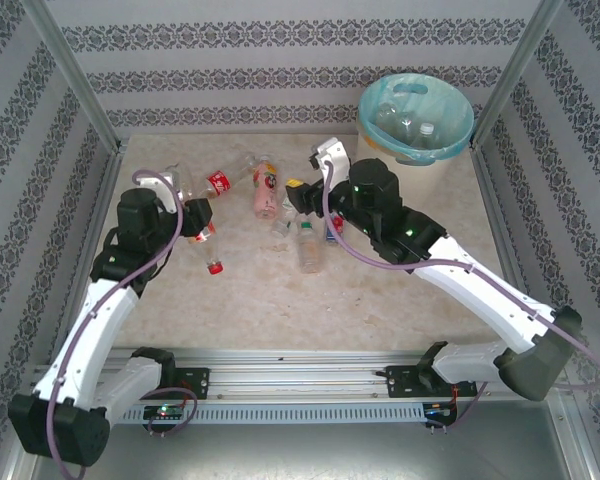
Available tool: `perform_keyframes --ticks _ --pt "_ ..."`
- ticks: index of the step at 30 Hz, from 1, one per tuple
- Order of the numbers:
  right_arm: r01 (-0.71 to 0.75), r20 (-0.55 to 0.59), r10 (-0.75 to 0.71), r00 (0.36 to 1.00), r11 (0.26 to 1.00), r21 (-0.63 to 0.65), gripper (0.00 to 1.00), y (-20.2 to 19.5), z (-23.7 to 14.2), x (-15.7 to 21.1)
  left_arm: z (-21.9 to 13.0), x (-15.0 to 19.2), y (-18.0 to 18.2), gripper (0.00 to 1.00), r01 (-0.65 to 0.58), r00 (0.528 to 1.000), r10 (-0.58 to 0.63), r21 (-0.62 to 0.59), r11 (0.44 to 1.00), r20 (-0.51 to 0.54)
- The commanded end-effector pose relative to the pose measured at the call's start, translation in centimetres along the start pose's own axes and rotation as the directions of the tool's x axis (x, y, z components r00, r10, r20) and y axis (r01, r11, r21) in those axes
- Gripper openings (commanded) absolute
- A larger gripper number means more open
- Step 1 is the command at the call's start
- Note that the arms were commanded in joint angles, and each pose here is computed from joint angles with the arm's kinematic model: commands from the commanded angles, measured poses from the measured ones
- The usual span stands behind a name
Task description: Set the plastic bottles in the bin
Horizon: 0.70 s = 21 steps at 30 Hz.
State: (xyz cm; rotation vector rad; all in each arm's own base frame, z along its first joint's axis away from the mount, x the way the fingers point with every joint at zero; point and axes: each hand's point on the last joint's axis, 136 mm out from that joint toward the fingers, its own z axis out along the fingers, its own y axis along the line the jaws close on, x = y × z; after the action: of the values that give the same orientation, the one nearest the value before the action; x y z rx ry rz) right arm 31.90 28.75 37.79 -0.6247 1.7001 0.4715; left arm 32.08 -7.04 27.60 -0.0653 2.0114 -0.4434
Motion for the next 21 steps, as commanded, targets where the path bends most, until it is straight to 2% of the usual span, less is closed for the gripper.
perform_keyframes --ticks 1,8,13,21 --pt "0.022 0.104 -0.013 0.994 0.996 -0.088 0.75 2.1 -0.3 -3.5 -1.6 -2.1 -1.6 0.53 -0.103 0.988 0.093 0.073 0.992 0.124" --pt "0.050 0.135 -0.020 0.991 0.973 -0.226 0.76 5.4 -0.4 -3.6 -3.0 -2.6 -3.2 0.51 -0.183 0.970 0.155 0.142 0.973 0.187" --pt "0.080 0.175 -0.022 0.984 0.941 -0.328 0.76 7.3 -1.6 -4.6 -3.3 -3.3 -3.5 0.52 -0.204 0.960 0.168 0.146 0.968 0.226" --pt "0.153 0.274 -0.033 0.961 0.890 -0.430 0.77 9.1 -4.1 -6.2 -3.6 -4.5 -6.2 0.48 -0.273 0.935 0.187 0.273 0.922 0.302"
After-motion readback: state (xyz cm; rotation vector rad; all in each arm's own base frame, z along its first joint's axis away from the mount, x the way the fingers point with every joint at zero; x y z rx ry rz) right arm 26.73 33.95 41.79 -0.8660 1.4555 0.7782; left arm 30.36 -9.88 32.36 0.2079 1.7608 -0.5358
